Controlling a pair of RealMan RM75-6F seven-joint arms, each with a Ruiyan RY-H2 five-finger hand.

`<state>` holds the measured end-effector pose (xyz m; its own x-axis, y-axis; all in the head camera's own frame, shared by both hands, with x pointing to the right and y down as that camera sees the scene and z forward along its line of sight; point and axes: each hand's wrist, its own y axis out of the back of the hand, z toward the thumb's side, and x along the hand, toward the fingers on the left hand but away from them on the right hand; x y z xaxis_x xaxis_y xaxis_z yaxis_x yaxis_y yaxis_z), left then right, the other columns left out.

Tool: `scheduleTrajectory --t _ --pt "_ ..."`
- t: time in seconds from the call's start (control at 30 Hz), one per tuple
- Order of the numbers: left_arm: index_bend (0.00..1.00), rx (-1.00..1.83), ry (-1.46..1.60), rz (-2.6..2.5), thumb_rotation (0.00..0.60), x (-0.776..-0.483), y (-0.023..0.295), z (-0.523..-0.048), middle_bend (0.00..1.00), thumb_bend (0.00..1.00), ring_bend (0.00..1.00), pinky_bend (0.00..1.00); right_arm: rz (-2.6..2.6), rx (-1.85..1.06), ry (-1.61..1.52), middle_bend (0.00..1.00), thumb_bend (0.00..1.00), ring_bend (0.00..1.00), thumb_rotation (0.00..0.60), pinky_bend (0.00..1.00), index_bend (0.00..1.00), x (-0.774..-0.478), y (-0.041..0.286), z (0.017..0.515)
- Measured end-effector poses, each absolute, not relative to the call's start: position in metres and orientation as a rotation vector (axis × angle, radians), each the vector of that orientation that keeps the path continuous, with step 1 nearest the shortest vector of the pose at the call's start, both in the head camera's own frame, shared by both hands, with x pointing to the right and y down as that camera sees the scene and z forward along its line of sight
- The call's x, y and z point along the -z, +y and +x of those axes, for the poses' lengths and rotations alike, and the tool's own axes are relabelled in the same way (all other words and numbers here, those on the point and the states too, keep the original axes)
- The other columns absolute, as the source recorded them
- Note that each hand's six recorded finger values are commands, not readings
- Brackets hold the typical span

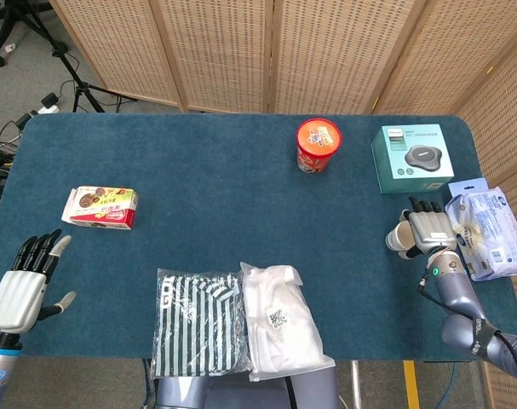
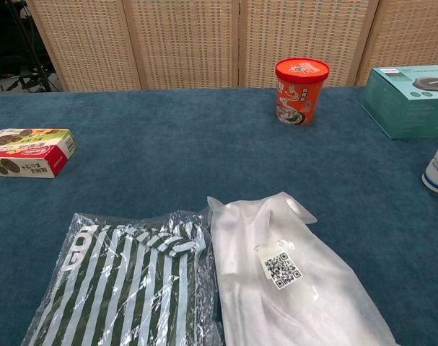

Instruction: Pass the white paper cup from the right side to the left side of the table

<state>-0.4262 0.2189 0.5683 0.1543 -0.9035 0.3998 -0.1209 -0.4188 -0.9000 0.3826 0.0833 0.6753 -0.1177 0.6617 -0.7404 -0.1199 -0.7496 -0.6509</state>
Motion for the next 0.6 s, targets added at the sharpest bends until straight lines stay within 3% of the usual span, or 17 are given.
scheduleTrajectory --t 0.6 --pt "0.0 1.333 0.994 -1.694 0.6 -0.567 0.219 -0.427 0.0 0.21 0.0 0.0 -1.601 -1.888 -0.576 0.0 0.25 0.0 0.6 0.0 0.38 -0.668 0.081 0.369"
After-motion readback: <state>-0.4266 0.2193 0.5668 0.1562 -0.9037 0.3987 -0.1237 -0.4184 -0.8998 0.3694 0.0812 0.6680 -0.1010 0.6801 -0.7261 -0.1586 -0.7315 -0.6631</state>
